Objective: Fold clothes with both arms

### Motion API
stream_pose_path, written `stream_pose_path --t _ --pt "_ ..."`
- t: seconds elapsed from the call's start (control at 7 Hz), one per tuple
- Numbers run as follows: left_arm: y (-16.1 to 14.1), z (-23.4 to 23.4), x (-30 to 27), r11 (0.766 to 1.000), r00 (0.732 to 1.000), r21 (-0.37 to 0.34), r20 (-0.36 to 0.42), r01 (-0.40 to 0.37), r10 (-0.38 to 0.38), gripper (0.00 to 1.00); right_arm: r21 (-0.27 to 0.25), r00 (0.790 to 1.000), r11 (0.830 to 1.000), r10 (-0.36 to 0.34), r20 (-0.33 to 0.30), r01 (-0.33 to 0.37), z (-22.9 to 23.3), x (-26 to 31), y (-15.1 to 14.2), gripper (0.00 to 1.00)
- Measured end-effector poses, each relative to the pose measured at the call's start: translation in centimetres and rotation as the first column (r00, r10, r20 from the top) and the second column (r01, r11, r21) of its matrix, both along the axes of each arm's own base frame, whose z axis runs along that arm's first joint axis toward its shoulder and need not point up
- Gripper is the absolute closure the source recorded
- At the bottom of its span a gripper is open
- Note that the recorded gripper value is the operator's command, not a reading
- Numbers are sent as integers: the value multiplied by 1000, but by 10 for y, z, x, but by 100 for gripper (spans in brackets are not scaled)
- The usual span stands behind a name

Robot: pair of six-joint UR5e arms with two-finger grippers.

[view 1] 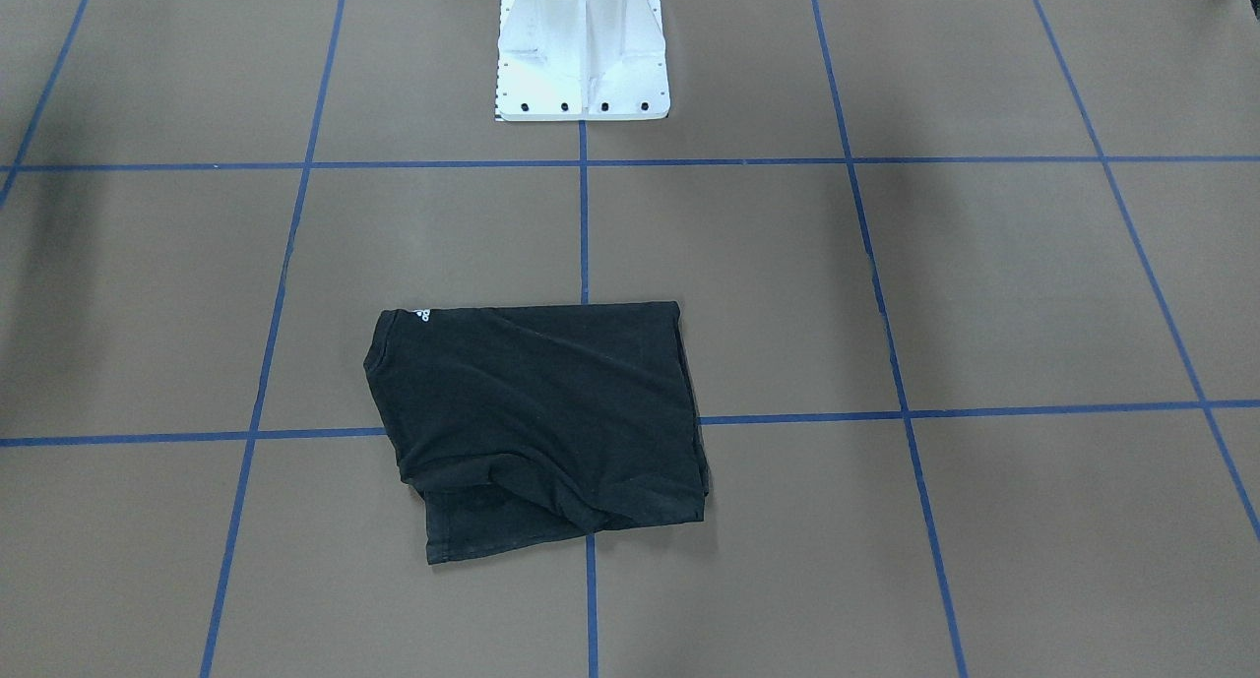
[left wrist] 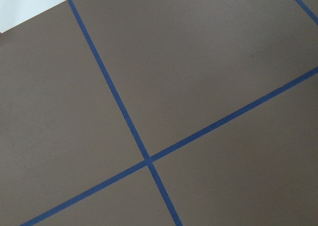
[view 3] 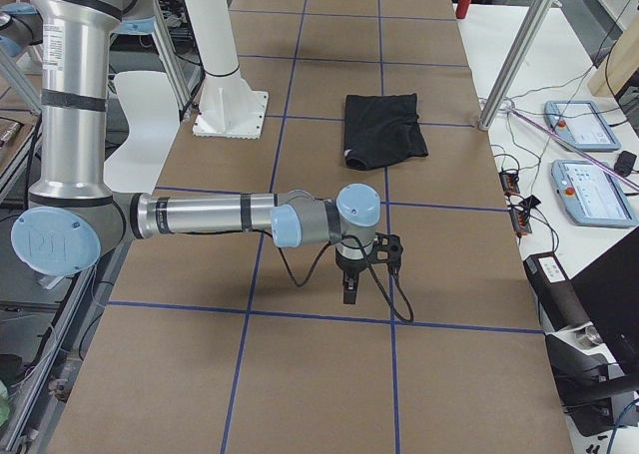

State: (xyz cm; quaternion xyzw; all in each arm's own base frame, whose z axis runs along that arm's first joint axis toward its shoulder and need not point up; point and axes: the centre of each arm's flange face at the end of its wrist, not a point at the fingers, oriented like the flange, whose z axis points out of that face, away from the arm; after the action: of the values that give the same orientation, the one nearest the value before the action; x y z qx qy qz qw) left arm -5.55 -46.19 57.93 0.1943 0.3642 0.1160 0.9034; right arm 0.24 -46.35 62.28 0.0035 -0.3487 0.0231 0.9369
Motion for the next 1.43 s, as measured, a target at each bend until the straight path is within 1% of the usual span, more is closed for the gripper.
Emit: stream_pose_path --t 0.14,0.29,0.86,1.14,1.43 --pt "14 8 -1 1000 1000 -15 1 2 -2 0 -1 1000 1000 2 -3 -2 1 0 0 0" --pt "23 9 -1 1000 1000 -10 -1 2 -2 0 -3 1000 1000 3 -7 -3 2 1 1 0" --pt "21 2 -1 1000 1000 4 -8 7 -7 0 -28 1000 1000 7 -11 -7 14 3 15 0" --pt "21 1 -1 1000 1000 6 -9 6 -6 0 -33 1000 999 7 -2 -7 15 2 16 0" --pt "21 1 0 1000 1000 6 -11 5 -5 0 -40 1000 999 4 21 -3 16 0 17 0"
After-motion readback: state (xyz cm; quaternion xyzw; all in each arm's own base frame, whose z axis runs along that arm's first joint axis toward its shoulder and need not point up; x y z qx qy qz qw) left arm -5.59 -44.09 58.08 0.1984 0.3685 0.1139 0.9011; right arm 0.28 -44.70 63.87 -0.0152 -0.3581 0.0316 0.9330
